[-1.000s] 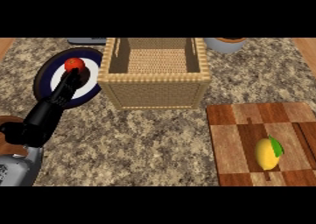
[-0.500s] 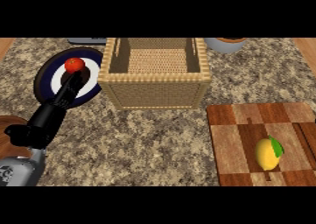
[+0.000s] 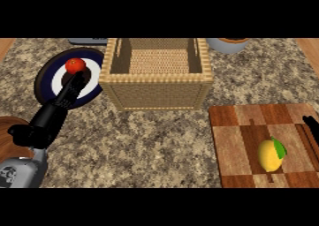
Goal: Pick the lemon from the cutting board and place it in the basket
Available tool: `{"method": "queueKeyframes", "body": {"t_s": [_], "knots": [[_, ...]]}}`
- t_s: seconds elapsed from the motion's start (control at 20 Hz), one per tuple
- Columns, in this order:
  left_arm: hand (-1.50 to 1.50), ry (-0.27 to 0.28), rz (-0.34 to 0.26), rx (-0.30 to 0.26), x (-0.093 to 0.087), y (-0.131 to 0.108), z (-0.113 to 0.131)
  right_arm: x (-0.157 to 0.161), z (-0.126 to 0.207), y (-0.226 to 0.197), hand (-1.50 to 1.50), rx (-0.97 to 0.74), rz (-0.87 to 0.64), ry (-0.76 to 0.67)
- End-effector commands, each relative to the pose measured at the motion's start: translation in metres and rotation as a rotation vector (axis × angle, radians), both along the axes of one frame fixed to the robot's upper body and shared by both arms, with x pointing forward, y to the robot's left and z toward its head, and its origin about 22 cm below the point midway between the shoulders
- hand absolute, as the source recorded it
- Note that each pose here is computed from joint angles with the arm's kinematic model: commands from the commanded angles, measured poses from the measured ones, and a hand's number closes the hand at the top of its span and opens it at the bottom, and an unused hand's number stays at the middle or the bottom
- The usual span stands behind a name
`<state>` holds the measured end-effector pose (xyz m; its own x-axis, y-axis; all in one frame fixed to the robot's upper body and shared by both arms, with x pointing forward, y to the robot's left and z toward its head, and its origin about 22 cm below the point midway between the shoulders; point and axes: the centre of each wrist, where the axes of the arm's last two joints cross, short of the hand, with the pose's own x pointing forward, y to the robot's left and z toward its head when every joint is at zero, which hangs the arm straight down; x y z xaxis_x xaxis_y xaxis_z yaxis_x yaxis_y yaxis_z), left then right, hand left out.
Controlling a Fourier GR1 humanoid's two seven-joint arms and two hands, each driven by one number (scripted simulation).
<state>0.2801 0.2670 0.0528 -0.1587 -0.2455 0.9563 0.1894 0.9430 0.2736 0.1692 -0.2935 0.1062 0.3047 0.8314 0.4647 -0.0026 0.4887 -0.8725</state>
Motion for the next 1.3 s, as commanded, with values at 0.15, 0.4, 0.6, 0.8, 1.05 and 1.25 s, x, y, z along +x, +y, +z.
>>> {"method": "queueKeyframes", "body": {"t_s": [0.15,0.4,0.6,0.8,1.05,1.25], "knots": [[0.0,-0.004,0.003,-0.001,-0.001,-0.004,0.024,-0.009,-0.004,-0.012,-1.5,0.023,0.036,-0.007],[0.0,0.007,0.01,0.007,0.006,-0.019,0.012,0.0,-0.009,0.013,-1.5,-0.024,-0.003,0.041],[0.0,-0.008,0.014,0.018,-0.021,0.009,-0.003,0.008,-0.005,0.018,-1.5,-0.067,-0.016,0.074],[0.0,0.004,0.001,-0.011,-0.004,-0.006,0.013,0.005,0.0,0.012,-1.5,-0.075,0.004,0.092],[0.0,0.001,0.006,-0.006,0.011,0.001,0.006,0.026,-0.03,0.011,-1.5,-0.072,-0.016,0.096],[0.0,-0.02,0.007,-0.007,-0.002,0.012,-0.006,0.036,-0.038,0.003,-1.5,-0.094,-0.034,0.151]]}}
